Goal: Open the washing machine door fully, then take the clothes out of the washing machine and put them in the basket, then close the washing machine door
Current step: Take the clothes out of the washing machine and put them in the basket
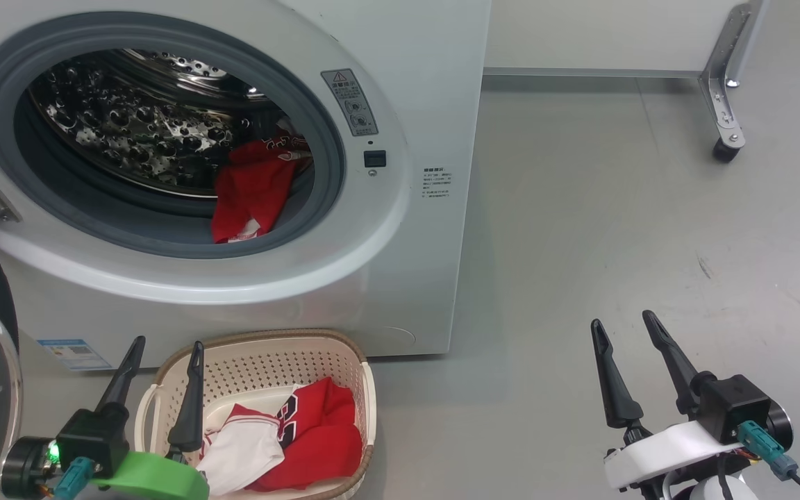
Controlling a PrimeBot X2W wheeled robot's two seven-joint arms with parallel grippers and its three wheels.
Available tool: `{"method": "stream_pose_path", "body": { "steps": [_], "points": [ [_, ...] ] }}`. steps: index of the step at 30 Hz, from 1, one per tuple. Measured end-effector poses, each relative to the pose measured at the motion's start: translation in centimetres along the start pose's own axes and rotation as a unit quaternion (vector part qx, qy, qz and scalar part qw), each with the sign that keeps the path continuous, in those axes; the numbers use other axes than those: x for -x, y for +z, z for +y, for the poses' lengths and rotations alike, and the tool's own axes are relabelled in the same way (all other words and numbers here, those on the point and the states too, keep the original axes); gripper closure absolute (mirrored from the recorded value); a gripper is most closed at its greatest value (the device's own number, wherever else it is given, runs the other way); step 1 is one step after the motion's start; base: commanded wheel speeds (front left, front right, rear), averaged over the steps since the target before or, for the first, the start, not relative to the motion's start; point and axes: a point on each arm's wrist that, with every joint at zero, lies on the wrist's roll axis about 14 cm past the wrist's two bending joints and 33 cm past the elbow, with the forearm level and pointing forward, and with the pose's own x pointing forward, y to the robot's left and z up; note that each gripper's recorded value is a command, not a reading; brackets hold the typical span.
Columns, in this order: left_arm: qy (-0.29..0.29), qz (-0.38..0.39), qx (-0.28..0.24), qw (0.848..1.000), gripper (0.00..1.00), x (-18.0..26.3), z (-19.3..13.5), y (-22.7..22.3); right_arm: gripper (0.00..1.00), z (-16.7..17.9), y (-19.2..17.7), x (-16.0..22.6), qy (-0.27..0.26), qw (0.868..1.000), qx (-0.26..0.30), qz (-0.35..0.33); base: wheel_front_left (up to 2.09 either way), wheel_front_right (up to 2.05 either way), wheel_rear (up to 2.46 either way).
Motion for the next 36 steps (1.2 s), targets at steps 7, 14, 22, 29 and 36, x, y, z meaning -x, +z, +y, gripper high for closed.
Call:
{"method": "stream_pose_path", "body": {
  "steps": [7, 14, 22, 29, 36],
  "points": [
    [0.0, -0.001, 0.0, 1.0, 0.0, 0.0, 0.0, 0.1, 0.0, 0.0, -0.1, -0.1, 0.0, 1.0, -0.001, 0.001, 0.0, 0.0, 0.0],
    [0.001, 0.0, 0.0, 1.0, 0.0, 0.0, 0.0, 0.0, 0.0, 0.1, -0.2, -0.1, 0.002, 1.0, -0.003, 0.003, 0.0, 0.0, 0.0],
    [0.001, -0.001, 0.001, 1.0, 0.0, -0.1, 0.0, 0.1, 0.0, 0.5, -0.3, -0.3, 0.008, 1.0, -0.003, 0.004, 0.0, 0.0, 0.0],
    [0.0, 0.014, 0.005, 1.0, 0.0, -0.8, 0.0, -1.1, 0.0, 0.8, -1.1, -0.6, 0.013, 1.0, -0.008, 0.016, 0.0, 0.0, 0.0],
    [-0.012, 0.027, 0.01, 1.0, 0.0, -2.8, -0.7, -2.2, 0.0, 0.8, -1.6, -1.3, 0.016, 1.0, -0.005, 0.021, 0.0, 0.0, 0.0]
  ]
}}
